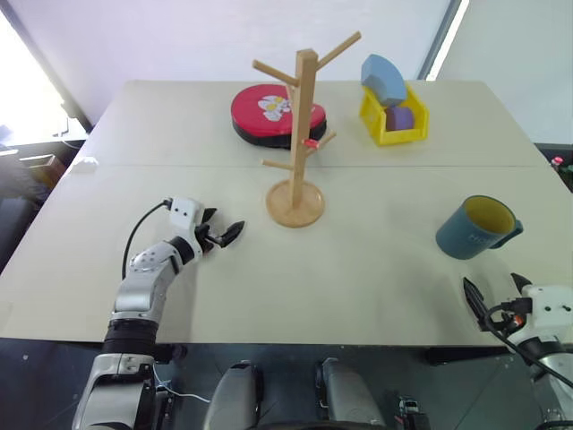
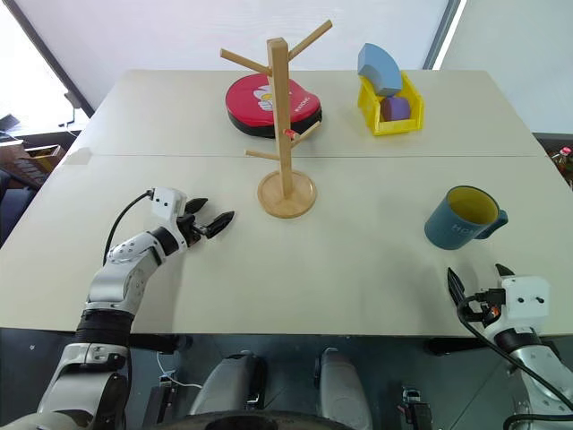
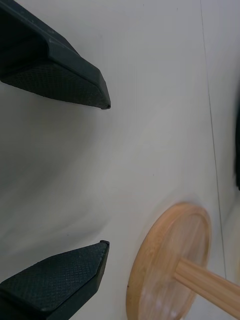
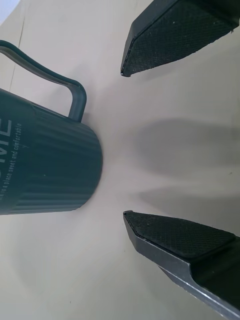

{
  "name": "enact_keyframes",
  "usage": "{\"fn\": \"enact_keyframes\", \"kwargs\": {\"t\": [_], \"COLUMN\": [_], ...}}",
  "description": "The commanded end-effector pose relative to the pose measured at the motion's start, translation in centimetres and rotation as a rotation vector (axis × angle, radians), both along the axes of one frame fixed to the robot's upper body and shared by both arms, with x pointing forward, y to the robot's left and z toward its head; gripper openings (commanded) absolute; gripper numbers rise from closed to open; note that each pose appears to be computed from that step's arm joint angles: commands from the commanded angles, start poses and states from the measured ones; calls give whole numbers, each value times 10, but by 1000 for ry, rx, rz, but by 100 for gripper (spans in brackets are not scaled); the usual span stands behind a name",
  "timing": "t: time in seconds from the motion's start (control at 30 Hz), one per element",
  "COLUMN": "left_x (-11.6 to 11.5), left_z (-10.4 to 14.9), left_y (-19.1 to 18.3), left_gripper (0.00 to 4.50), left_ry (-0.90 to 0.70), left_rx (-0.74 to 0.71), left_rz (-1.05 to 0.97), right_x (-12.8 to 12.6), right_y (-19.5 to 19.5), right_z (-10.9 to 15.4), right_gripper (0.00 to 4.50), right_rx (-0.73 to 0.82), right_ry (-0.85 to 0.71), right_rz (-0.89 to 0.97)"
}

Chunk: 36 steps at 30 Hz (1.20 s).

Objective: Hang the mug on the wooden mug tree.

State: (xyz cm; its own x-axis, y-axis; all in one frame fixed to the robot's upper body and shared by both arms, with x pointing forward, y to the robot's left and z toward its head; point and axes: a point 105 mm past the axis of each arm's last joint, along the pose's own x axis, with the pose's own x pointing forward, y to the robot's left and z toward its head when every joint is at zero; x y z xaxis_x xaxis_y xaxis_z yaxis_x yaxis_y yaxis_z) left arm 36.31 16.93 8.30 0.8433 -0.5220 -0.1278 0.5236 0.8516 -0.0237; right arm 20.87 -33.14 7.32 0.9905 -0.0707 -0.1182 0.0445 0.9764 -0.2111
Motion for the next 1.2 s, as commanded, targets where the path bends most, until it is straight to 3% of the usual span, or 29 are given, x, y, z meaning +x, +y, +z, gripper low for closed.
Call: {"fn": "enact_keyframes", "kwargs": {"t": [0.03, 0.4, 0.77, 0.83, 1.0, 1.2], "left_x": [0, -11, -89, -94, -105, -107], "left_z": [9, 18, 30, 32, 55, 55], "left_y": [-2, -14, -84, -89, -119, -123], "left_gripper": [450, 450, 450, 450, 450, 450], "left_ry": [-45, -55, -49, -44, -95, -100], "left_rx": [19, 1, 66, 63, 4, -1], "left_rz": [-11, -110, -705, -750, -857, -858], "right_x": [1, -2, -1, 1, 20, 44], "right_y": [-1, -6, -27, -28, -52, -65], "right_z": [7, 4, 16, 17, 30, 39], "right_gripper": [445, 445, 445, 445, 445, 445], "right_rx": [-13, -16, -26, -30, -60, -59], "right_ry": [-32, -28, -77, -81, -120, -145], "right_rz": [-6, -14, -89, -89, -156, -178]}}
